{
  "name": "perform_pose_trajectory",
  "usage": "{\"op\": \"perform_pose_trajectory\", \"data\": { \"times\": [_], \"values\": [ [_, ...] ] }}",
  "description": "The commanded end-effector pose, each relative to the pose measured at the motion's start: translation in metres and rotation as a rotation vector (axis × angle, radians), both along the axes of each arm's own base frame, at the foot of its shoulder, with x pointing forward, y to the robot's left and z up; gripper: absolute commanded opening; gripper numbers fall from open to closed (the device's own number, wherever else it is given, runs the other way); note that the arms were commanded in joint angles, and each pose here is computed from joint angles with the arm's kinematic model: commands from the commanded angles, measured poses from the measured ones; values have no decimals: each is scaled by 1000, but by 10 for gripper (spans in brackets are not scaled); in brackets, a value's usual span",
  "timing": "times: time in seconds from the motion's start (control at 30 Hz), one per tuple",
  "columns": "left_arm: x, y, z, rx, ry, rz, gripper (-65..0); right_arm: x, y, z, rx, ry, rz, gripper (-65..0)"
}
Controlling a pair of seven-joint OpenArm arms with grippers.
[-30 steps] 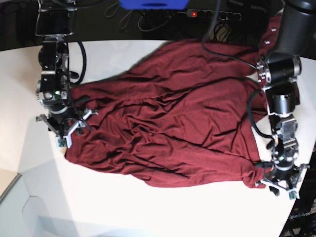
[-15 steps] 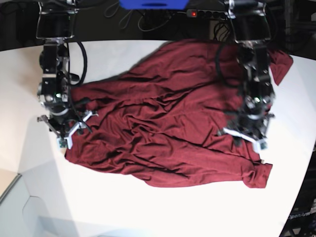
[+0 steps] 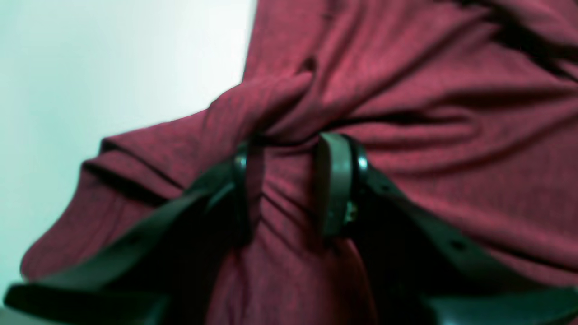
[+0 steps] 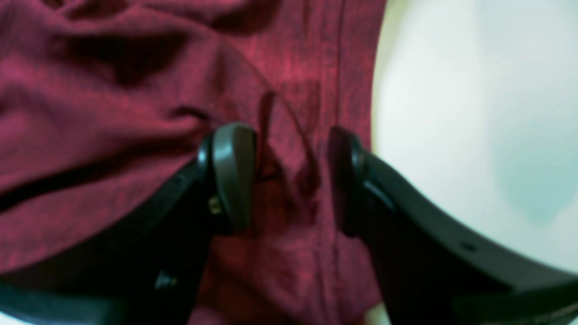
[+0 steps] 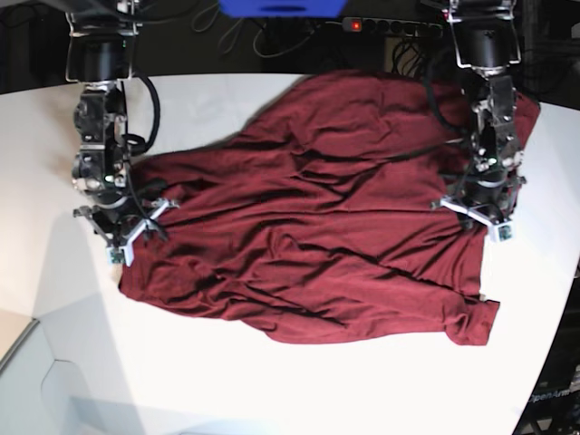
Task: Layout the t-shirt on the table in an organized manner, then fold the t-shirt properly
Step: 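Grasp the shirt edges with both grippers and pull them apart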
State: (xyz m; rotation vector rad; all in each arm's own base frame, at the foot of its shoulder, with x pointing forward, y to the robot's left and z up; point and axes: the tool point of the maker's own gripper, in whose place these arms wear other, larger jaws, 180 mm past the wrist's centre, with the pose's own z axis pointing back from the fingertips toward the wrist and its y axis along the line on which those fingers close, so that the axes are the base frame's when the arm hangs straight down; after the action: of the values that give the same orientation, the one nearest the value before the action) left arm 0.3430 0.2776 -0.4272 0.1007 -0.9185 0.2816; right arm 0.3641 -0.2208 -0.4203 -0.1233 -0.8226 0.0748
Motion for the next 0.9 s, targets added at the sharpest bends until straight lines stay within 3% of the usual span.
{"op": "perform_pose_trajectory", "data": {
  "times": [0.0,0.23,0.53,0.67,0.87],
  "values": [
    [-3,15,4,20,4,24,-451,3,-13,8,-30,-17,-8,-377],
    [2,29,26,33,-54,59,-451,1,-9,25,-44,-62,7,-379],
    [32,11,115,84,-287,2,-451,20,22,111,-38,-309,59,-376],
    [49,-19,98,24,-264,-28,-451,53,30,105,3,-291,52,-376],
    [40,-19,38,-32,-115,1,-451,99,50,69,15,-162,107,-376]
  ]
}}
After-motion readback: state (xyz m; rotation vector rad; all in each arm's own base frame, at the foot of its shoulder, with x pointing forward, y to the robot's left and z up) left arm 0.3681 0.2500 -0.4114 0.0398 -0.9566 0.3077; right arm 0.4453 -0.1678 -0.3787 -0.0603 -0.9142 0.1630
